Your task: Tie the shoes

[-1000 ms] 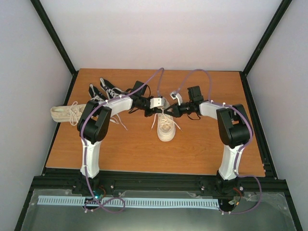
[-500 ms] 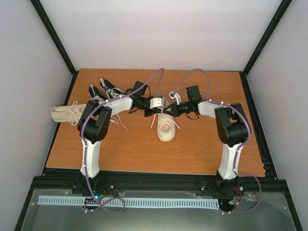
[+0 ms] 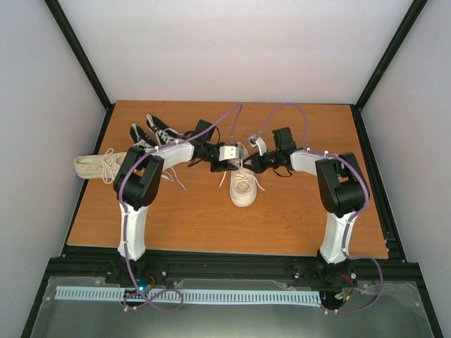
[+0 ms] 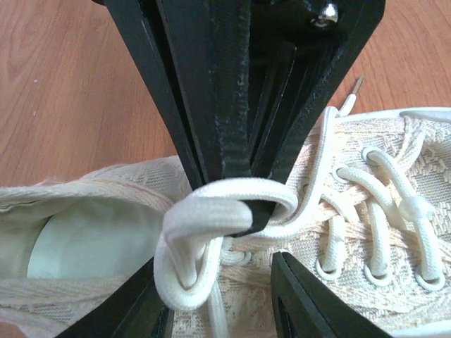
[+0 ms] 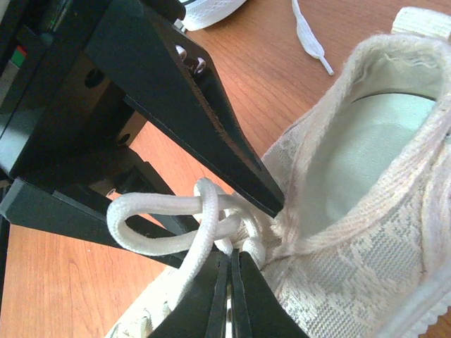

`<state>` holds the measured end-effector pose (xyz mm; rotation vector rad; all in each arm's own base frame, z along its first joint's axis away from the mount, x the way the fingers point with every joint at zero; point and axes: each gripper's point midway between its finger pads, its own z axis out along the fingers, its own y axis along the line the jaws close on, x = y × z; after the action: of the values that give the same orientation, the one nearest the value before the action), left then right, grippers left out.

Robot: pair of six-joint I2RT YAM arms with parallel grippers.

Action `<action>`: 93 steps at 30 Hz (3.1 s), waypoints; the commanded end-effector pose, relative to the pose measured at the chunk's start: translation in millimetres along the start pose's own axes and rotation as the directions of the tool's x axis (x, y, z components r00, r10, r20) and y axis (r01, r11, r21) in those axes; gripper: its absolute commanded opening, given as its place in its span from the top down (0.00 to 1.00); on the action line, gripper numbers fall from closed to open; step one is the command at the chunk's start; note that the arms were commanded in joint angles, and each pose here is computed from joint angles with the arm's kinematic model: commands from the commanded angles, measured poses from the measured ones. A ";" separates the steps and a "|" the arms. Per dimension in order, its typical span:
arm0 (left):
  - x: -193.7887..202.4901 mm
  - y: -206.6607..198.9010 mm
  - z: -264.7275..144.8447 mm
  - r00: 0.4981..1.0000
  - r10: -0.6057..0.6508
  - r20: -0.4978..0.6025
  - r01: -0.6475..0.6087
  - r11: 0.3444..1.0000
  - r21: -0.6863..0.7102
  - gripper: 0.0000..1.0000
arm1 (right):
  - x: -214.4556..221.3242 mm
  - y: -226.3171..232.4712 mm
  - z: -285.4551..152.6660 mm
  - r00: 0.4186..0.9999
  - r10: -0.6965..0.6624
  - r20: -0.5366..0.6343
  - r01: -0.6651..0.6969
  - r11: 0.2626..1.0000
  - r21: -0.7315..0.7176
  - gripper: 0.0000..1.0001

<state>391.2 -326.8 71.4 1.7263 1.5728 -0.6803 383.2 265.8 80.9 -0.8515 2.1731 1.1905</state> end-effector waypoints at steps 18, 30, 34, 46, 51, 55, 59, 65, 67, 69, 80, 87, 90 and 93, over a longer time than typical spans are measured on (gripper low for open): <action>-63.0 4.9 -20.5 0.994 0.033 0.104 -0.029 0.999 -0.041 0.51 | -7.6 5.4 -8.7 0.998 -0.055 0.022 0.055 0.998 0.024 0.97; -67.3 -5.6 -28.5 0.991 0.096 0.092 -0.091 0.994 -0.052 0.74 | -7.0 4.7 -7.5 0.998 -0.052 0.021 0.052 0.998 0.019 0.97; -63.3 -2.2 -28.4 0.995 0.074 0.070 -0.070 0.995 -0.070 0.82 | -7.1 5.1 -7.7 0.998 -0.052 0.019 0.052 0.998 0.019 0.97; -59.0 12.8 -36.6 0.997 -0.059 0.055 0.065 0.991 -0.118 0.99 | -8.1 -1.4 -15.1 0.999 -0.030 0.038 0.027 0.998 0.065 0.97; -38.7 4.5 -32.6 0.995 -0.098 0.015 0.099 0.992 -0.076 0.99 | -9.4 -5.5 -24.9 0.998 -0.022 0.056 0.015 0.992 0.124 0.97; -28.7 4.4 -30.1 0.992 -0.123 -0.004 0.122 0.990 -0.074 0.99 | -3.3 -8.9 -29.1 0.998 0.002 0.059 -0.011 0.987 0.158 0.97; -25.0 -4.6 -33.1 0.988 -0.153 -0.018 0.153 0.988 -0.035 0.99 | 3.0 -14.1 -36.4 0.997 0.040 0.070 -0.053 0.981 0.188 0.97; -37.0 -24.3 -39.4 0.979 -0.202 0.025 0.200 0.978 0.052 0.97 | 7.2 -17.3 -36.8 0.996 0.060 0.072 -0.073 0.979 0.189 0.97; -40.7 -20.7 -39.3 0.969 -0.244 0.041 0.242 0.969 0.045 0.96 | 7.0 -18.0 -36.4 0.995 0.062 0.072 -0.075 0.979 0.189 0.97; -39.9 -8.9 -39.3 0.950 -0.309 0.047 0.309 0.951 0.005 0.96 | 7.5 -20.0 -36.8 0.995 0.067 0.074 -0.081 0.977 0.198 0.97; -23.1 -5.7 -38.2 0.986 -0.169 -0.007 0.169 0.985 -0.035 0.81 | 6.3 -18.0 -35.2 0.995 0.068 0.075 -0.080 0.983 0.163 0.97; -32.7 -13.3 -38.3 0.992 -0.122 0.007 0.122 0.992 -0.013 0.70 | 5.2 -18.0 -33.3 0.995 0.072 0.073 -0.082 0.985 0.150 0.97; -42.5 -37.1 -36.9 0.999 0.044 0.007 -0.044 0.999 0.030 0.66 | 4.3 -17.7 -33.4 0.995 0.071 0.074 -0.081 0.986 0.146 0.97; -59.0 -40.1 -37.3 0.989 0.144 0.040 -0.144 0.990 -0.012 0.65 | 5.3 -17.3 -32.4 0.995 0.073 0.071 -0.082 0.987 0.138 0.97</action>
<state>356.2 -317.1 100.5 1.6980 1.6719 -0.7139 383.8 226.8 80.3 -0.6543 2.2490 1.0508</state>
